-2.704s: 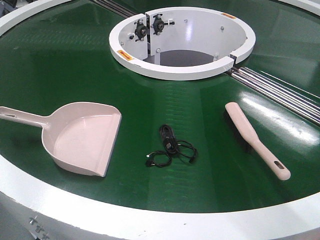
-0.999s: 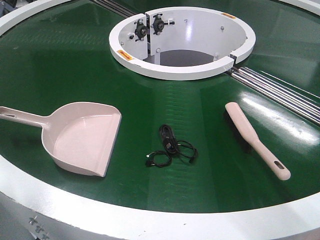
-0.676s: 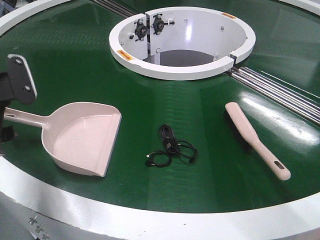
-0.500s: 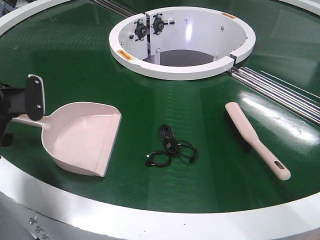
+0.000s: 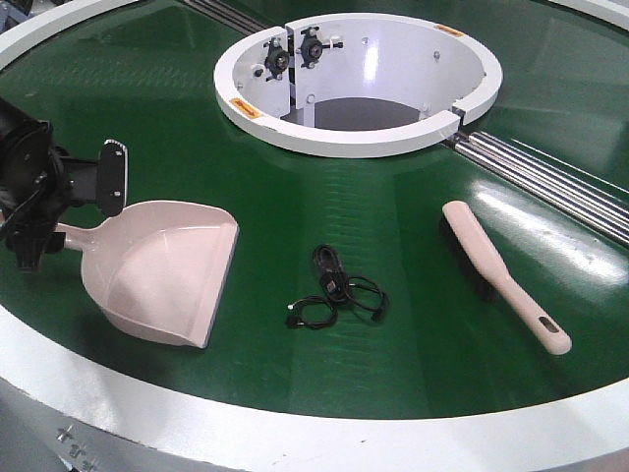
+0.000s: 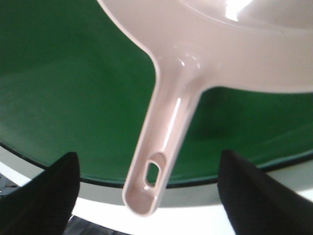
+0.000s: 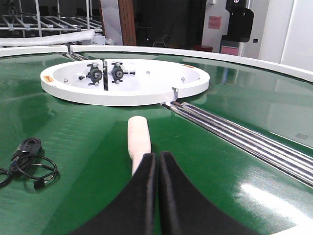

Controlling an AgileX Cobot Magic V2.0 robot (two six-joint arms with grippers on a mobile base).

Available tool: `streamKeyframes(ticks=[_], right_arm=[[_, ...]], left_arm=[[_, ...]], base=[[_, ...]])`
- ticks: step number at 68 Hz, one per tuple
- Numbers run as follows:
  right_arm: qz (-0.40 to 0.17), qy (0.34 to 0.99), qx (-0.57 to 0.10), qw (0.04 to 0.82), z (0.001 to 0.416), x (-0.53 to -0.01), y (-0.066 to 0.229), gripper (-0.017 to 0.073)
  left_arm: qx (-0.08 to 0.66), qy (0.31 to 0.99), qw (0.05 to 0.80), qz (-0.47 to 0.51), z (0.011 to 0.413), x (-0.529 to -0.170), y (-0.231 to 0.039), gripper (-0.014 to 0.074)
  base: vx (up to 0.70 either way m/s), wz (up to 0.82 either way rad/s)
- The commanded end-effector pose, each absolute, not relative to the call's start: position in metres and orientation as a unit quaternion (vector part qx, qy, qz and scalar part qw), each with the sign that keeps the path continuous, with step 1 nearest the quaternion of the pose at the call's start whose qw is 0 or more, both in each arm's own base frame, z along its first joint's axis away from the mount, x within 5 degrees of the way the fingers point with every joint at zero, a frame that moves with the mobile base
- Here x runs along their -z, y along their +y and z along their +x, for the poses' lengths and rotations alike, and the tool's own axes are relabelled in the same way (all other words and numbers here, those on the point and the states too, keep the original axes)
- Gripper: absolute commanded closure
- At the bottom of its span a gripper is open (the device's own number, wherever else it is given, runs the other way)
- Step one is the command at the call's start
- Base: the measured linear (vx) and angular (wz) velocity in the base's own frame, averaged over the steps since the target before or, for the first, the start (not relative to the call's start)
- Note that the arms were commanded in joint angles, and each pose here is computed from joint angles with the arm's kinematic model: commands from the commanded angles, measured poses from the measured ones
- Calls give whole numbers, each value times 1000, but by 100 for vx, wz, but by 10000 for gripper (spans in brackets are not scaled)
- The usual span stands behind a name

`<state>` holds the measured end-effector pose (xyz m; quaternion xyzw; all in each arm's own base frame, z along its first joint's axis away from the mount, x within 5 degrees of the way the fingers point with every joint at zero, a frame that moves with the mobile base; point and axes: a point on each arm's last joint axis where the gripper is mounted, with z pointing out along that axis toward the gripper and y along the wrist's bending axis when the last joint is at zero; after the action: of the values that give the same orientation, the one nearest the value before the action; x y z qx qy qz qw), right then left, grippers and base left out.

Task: Clean and inspect green conveyor with broom and dustpan
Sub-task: 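Reach the left gripper down to the pink dustpan handle and grasp it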

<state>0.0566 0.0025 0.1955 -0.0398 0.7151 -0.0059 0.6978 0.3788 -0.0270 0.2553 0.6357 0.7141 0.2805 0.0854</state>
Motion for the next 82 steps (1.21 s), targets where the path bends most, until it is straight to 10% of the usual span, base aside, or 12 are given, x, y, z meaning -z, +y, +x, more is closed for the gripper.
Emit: streamKeyframes(ticks=[1,48,82], right_arm=[[-42,684,8,728,56,-202,3,568],[-42,685,8,728,56,-202,3,568],[-43,685,9,728,56,-202,3,568]], left_arm=[[-295,707,118,632,383,-276,-30,39],[-271,711,57,646,401,-229,-9,84],[-285,692,83,658,404,-235,-11,547]], base=[[0,0],[0,0],[0,0]])
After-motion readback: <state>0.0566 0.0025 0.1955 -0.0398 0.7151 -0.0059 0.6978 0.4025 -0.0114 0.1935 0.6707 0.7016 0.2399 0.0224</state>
